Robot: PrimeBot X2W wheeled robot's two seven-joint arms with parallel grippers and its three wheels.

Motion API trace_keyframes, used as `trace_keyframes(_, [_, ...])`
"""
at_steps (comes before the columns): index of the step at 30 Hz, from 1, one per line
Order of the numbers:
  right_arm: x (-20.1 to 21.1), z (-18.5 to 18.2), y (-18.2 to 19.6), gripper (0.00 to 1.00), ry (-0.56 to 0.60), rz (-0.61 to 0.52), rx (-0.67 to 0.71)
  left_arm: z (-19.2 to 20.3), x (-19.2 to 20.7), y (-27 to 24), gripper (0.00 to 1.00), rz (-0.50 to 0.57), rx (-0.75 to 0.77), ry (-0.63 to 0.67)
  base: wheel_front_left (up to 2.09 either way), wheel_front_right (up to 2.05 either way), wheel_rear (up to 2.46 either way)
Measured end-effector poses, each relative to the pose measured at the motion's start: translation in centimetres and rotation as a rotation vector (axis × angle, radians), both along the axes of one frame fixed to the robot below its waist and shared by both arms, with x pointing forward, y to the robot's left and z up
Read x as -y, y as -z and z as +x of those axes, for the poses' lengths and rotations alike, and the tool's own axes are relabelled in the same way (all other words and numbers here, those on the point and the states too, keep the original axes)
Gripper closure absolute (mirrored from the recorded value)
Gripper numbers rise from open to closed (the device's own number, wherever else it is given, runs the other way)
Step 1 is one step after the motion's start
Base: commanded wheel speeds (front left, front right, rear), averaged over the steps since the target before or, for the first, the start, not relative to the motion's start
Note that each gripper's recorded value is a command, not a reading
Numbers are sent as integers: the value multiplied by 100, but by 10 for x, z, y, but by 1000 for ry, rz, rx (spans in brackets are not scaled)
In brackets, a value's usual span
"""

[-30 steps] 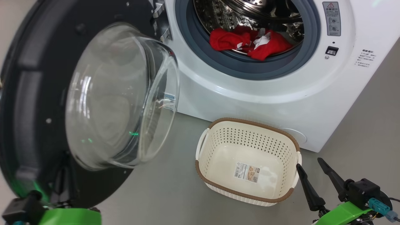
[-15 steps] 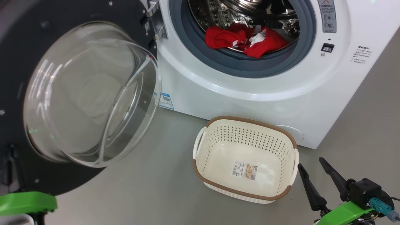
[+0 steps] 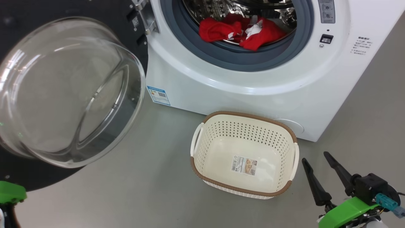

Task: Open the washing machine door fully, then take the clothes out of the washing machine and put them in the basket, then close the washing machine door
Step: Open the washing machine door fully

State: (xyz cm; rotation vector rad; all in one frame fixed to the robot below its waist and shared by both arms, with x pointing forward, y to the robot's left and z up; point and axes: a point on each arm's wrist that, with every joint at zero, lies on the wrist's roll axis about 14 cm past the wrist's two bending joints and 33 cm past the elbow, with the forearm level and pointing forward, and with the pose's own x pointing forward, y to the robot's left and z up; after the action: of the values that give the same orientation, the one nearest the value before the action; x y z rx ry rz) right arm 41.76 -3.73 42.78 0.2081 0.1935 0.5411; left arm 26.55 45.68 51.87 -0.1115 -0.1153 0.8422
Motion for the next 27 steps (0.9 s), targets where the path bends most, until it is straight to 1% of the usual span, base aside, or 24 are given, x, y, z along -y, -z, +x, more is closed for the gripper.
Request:
trace_keyframes(6, [5,3,4,0,7,-8,-6,6,-7,1,100,13,-31,4,0,0,0])
trace_keyframes(14, [8,5,7,0,13,-12,-11,11,-11,2,100,1,-30,-4,0,0,0])
trace_keyframes(25, [6,8,-4,0,16,-3,18,11,-7,3,100,-22,-2,5,0,0,0])
trace_keyframes(26, [6,8,-6,0,16,-2,22,11,-6,3,98,-26,2,6,0,0,0])
trace_keyframes(27, [6,7,-7,0,17,0,25,10,-4,4,89,-30,3,9,0,0,0])
